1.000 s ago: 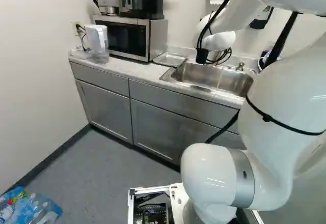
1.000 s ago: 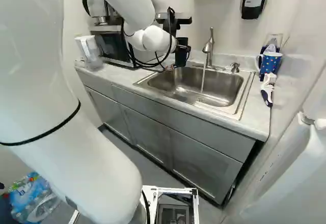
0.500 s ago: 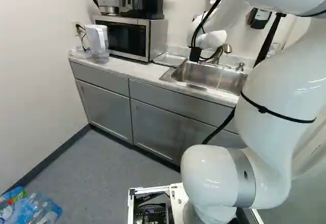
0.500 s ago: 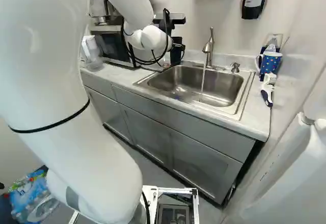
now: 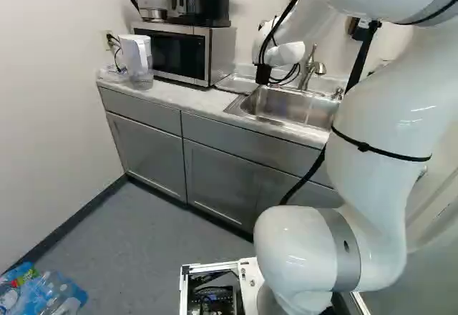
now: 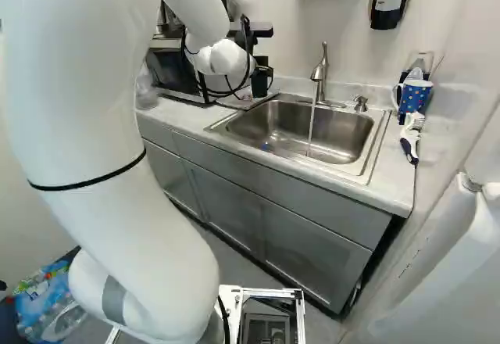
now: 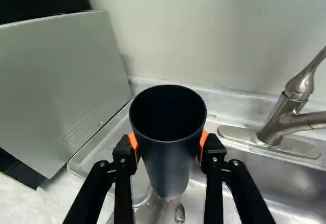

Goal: Rinse the cup and place it in the tray

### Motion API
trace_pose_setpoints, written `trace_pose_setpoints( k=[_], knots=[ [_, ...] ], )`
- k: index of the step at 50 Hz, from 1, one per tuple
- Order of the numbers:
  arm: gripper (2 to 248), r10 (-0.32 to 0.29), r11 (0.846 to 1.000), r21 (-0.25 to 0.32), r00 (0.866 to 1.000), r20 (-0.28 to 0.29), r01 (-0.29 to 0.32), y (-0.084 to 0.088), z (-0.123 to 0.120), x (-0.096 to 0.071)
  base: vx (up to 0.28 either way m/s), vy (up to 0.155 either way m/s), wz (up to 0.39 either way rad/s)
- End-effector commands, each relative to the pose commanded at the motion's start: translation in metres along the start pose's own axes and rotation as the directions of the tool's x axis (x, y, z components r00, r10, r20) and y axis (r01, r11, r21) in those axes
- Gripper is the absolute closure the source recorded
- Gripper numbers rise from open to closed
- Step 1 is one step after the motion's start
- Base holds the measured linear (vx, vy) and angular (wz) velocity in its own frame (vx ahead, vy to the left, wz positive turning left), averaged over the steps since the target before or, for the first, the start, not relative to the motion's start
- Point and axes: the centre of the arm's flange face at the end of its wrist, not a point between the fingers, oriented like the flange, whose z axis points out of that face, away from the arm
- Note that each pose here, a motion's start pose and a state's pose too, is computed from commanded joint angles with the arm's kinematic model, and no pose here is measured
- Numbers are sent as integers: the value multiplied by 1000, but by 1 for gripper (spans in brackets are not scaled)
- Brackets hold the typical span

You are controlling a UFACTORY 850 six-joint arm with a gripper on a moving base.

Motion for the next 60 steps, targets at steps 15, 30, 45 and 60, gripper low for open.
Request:
trace_pose_setpoints(
  k=[15, 30, 45, 60],
  knots=[
    [124, -12, 999, 38, 1000, -2, 12, -24, 17, 3, 0, 0, 0],
    [124, -23, 997, 73, 1000, 7, 23, -47, 39, -1, 0, 0, 0],
    [124, -31, 996, 90, 999, 31, 28, -59, 59, -14, 0, 0, 0],
    [124, -34, 996, 89, 998, 60, 29, -59, 67, -30, 0, 0, 0]
  ],
)
